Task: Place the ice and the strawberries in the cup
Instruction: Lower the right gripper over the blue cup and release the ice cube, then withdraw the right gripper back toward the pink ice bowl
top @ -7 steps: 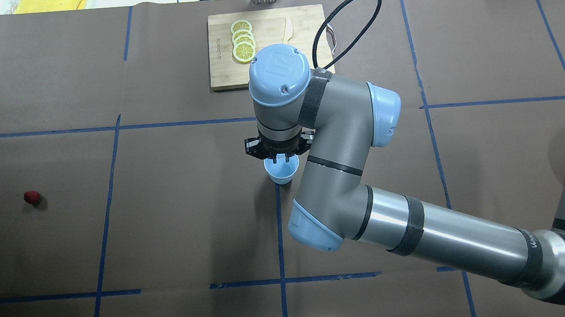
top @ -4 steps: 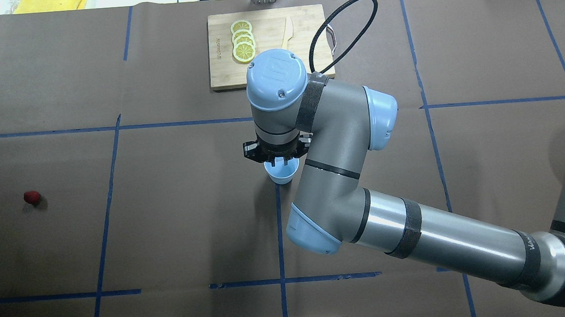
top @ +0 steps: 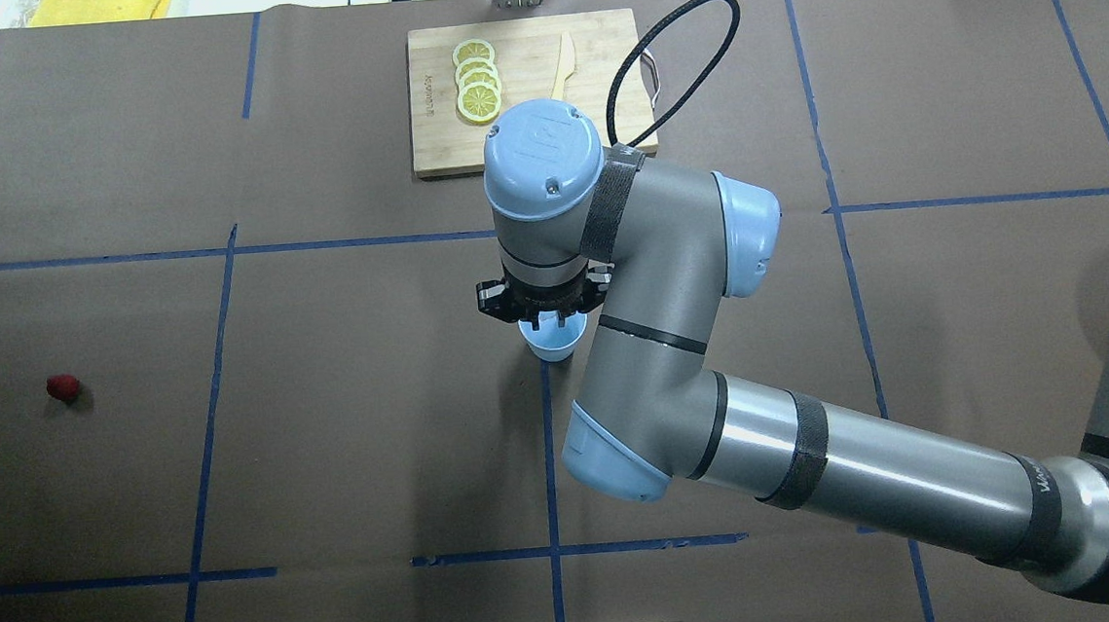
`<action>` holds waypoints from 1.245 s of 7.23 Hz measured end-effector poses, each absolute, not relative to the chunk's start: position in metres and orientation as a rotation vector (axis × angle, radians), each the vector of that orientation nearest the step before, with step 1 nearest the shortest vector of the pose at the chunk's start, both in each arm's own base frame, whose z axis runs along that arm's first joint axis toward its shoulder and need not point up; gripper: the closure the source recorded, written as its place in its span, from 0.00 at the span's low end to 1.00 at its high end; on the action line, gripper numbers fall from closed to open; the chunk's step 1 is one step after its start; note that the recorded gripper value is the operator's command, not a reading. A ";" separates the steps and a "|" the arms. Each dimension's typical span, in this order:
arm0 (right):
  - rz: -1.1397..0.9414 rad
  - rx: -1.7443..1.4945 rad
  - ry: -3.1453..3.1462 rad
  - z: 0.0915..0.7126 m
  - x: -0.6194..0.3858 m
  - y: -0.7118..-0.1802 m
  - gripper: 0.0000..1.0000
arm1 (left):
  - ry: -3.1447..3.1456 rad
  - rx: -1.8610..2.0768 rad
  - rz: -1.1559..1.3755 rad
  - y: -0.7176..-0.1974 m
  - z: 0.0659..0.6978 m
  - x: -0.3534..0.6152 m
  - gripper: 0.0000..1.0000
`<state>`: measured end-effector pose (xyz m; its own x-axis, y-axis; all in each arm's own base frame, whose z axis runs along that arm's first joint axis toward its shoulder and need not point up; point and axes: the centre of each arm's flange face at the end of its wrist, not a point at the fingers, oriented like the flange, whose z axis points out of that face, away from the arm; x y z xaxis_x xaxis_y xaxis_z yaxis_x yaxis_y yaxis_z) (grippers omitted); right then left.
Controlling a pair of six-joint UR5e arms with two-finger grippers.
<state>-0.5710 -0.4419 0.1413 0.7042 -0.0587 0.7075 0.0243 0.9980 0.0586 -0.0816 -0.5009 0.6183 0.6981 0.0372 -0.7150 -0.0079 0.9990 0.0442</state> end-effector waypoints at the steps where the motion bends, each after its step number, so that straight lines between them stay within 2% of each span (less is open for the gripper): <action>1: -0.047 0.046 -0.789 0.141 -0.571 -0.442 0.61 | 0.798 0.039 0.025 -0.501 0.618 -0.082 0.00; 2: -0.047 0.047 -0.789 0.141 -0.571 -0.442 0.61 | 0.798 0.039 0.025 -0.501 0.618 -0.082 0.00; 3: -0.047 0.047 -0.790 0.141 -0.570 -0.441 0.51 | 0.798 0.040 0.026 -0.501 0.618 -0.082 0.00; 4: -0.044 0.051 -0.794 0.140 -0.567 -0.443 0.19 | 0.798 0.040 0.026 -0.502 0.617 -0.082 0.00; 5: -0.035 0.060 -0.803 0.137 -0.557 -0.448 0.01 | 0.798 0.041 0.026 -0.502 0.617 -0.082 0.00; 9: 0.029 0.092 -0.821 0.142 -0.494 -0.471 0.01 | 0.797 0.046 0.027 -0.502 0.614 -0.082 0.00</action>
<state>-0.4937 -0.4715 0.1424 0.6817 -0.0100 0.7316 -0.0612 0.9956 0.0706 -0.0817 -0.5022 0.6138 0.6983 0.0414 -0.7146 -0.0069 0.9987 0.0511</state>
